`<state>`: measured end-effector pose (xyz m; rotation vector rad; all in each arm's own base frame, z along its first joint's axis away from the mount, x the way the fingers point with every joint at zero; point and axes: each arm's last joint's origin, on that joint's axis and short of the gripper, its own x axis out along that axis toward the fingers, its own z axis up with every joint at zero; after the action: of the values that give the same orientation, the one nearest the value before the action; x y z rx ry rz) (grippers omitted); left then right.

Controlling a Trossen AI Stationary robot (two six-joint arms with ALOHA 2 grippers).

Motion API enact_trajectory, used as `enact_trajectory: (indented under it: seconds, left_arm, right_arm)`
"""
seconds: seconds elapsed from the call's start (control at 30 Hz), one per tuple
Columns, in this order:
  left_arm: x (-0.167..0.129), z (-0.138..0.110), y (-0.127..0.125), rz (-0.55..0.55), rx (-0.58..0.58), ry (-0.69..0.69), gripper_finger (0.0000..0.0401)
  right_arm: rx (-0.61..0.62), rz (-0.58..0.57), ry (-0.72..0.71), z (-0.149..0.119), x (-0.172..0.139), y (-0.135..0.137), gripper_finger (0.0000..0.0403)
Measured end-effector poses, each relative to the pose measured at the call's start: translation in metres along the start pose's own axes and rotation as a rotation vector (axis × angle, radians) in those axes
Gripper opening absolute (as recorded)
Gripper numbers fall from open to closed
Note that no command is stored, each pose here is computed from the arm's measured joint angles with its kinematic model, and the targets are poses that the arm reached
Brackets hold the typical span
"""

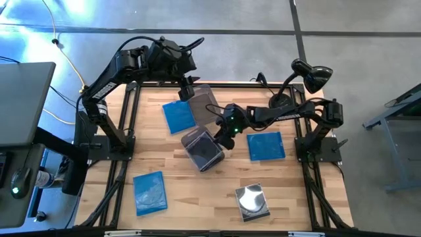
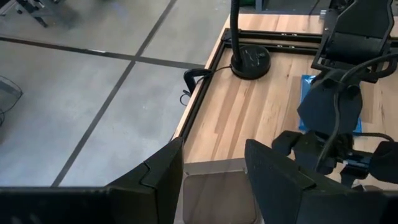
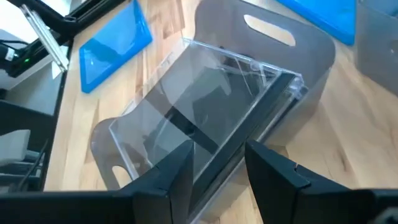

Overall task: Pick & place jewel cases by type
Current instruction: Put the left black CD case into the bottom black bin

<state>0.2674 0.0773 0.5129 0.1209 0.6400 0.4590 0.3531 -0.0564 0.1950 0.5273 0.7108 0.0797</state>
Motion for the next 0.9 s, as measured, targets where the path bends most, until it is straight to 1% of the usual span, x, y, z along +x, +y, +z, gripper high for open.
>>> enact_trajectory:
  seconds: [0.13, 0.2, 0.23, 0.37, 0.43, 0.53, 0.63, 0.77, 0.9]
  left_arm:
    - [0.0, 0.0, 0.0, 0.0, 0.0, 0.0, 0.0168]
    - [0.0, 0.0, 0.0, 0.0, 0.0, 0.0, 0.0168]
    - [0.0, 0.0, 0.0, 0.0, 0.0, 0.0, 0.0168]
    - [0.0, 0.0, 0.0, 0.0, 0.0, 0.0, 0.0168]
    - [0.0, 0.0, 0.0, -0.001, 0.0, 0.001, 0.0168]
    - [0.0, 0.0, 0.0, -0.004, 0.0, 0.0, 0.0168]
    - [0.0, 0.0, 0.0, -0.006, 0.0, 0.0, 0.0168]
    - [0.0, 0.0, 0.0, -0.007, 0.0, 0.0, 0.0168]
    - [0.0, -0.001, 0.0, -0.007, 0.001, 0.004, 0.0168]
  right_arm:
    - [0.001, 0.006, -0.009, 0.001, 0.0, 0.0, 0.0139]
    - [0.053, -0.002, -0.002, 0.0, 0.0, 0.0, 0.0139]
    - [0.073, -0.019, -0.002, 0.0, 0.0, -0.001, 0.0139]
    - [0.112, -0.148, 0.021, -0.006, -0.001, -0.006, 0.0139]
    - [0.187, -0.166, 0.048, -0.009, -0.001, -0.007, 0.0139]
    - [0.245, -0.119, 0.074, -0.01, -0.001, -0.006, 0.0139]
    - [0.252, -0.07, 0.063, -0.008, -0.001, -0.003, 0.0139]
    - [0.255, -0.057, 0.031, -0.004, -0.001, -0.004, 0.0139]
    - [0.29, -0.012, 0.051, -0.004, -0.002, -0.003, 0.0139]
